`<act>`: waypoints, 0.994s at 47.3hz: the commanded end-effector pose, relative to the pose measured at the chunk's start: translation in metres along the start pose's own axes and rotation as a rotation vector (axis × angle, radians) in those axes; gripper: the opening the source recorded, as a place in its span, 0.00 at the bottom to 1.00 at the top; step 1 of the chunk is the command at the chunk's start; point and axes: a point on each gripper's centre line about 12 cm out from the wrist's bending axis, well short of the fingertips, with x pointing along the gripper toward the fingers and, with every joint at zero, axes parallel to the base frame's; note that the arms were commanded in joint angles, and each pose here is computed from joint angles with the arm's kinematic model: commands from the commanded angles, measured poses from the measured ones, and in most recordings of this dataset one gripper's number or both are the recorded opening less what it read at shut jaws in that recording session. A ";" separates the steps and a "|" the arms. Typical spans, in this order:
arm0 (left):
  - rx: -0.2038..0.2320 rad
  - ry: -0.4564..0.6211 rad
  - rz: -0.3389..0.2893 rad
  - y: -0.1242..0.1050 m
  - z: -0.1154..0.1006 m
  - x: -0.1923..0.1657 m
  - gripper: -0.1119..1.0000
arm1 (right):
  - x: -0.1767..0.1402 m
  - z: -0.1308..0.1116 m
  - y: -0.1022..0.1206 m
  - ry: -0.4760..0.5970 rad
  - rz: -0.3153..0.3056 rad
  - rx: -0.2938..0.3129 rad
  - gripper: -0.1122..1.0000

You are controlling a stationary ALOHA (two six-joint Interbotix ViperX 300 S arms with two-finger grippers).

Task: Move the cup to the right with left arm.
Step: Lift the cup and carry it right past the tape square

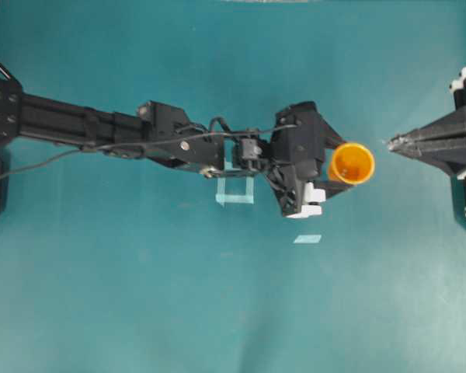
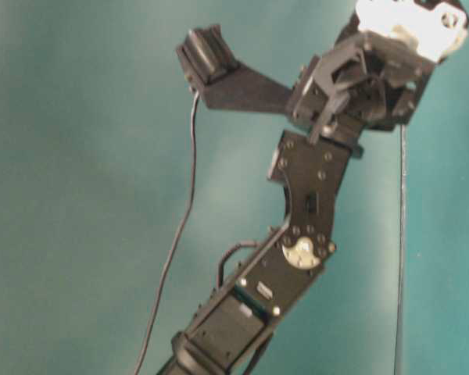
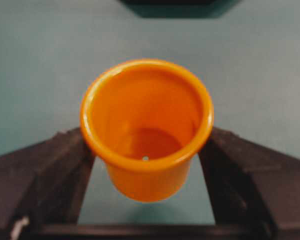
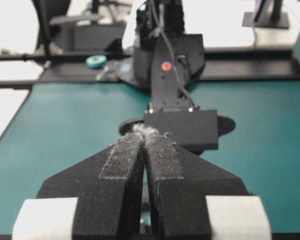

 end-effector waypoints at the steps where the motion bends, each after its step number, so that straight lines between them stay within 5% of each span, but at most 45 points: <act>1: 0.003 -0.048 0.001 0.001 0.024 0.006 0.69 | 0.003 0.012 0.001 -0.028 0.002 -0.003 0.10; 47: 0.003 -0.049 0.004 0.003 0.035 0.039 0.69 | 0.003 0.012 0.001 -0.028 0.002 -0.006 0.10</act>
